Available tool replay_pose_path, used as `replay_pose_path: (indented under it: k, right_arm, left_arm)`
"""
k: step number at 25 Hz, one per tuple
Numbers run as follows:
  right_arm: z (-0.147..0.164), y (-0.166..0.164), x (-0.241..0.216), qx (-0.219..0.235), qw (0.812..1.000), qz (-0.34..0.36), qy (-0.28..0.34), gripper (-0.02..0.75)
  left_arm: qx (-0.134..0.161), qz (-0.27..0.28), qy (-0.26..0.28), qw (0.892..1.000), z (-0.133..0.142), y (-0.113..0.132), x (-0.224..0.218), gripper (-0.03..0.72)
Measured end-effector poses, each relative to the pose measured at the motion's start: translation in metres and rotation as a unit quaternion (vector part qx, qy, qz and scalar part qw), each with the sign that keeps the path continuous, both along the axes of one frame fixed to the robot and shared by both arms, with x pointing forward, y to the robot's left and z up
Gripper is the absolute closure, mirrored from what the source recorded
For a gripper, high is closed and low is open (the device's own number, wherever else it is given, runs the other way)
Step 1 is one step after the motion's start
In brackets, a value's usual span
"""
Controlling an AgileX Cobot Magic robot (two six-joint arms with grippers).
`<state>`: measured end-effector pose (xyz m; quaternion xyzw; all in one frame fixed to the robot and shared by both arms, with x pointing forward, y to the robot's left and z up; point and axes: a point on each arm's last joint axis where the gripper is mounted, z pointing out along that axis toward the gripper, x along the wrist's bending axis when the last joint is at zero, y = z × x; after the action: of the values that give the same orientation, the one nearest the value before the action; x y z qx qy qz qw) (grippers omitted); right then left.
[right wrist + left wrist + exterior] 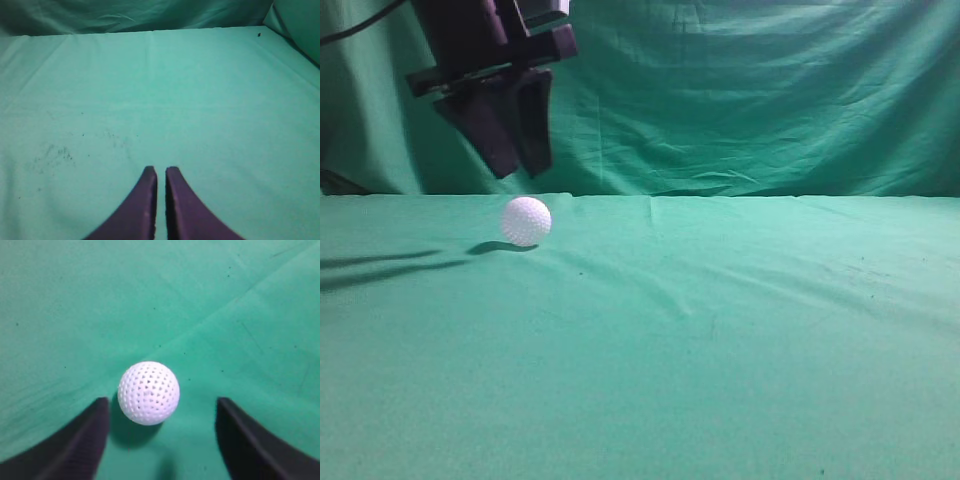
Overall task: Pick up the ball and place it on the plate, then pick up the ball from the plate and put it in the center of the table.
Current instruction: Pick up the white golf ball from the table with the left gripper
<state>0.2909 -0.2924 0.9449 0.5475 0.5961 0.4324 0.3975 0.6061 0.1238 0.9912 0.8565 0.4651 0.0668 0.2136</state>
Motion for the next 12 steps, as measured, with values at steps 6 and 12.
replay_pose_path:
  k: [6,12]
  right_arm:
    - [0.0,0.0,0.0,0.0,1.0,0.0,0.0,0.682]
    - [0.0,0.0,0.0,0.0,1.0,0.0,0.0,0.682]
  left_arm:
    - [-0.005,0.033,0.019,0.999,-0.019,-0.002,0.006,0.043]
    - [0.004,0.037,0.04,0.998,-0.041,-0.004,0.01,0.181]
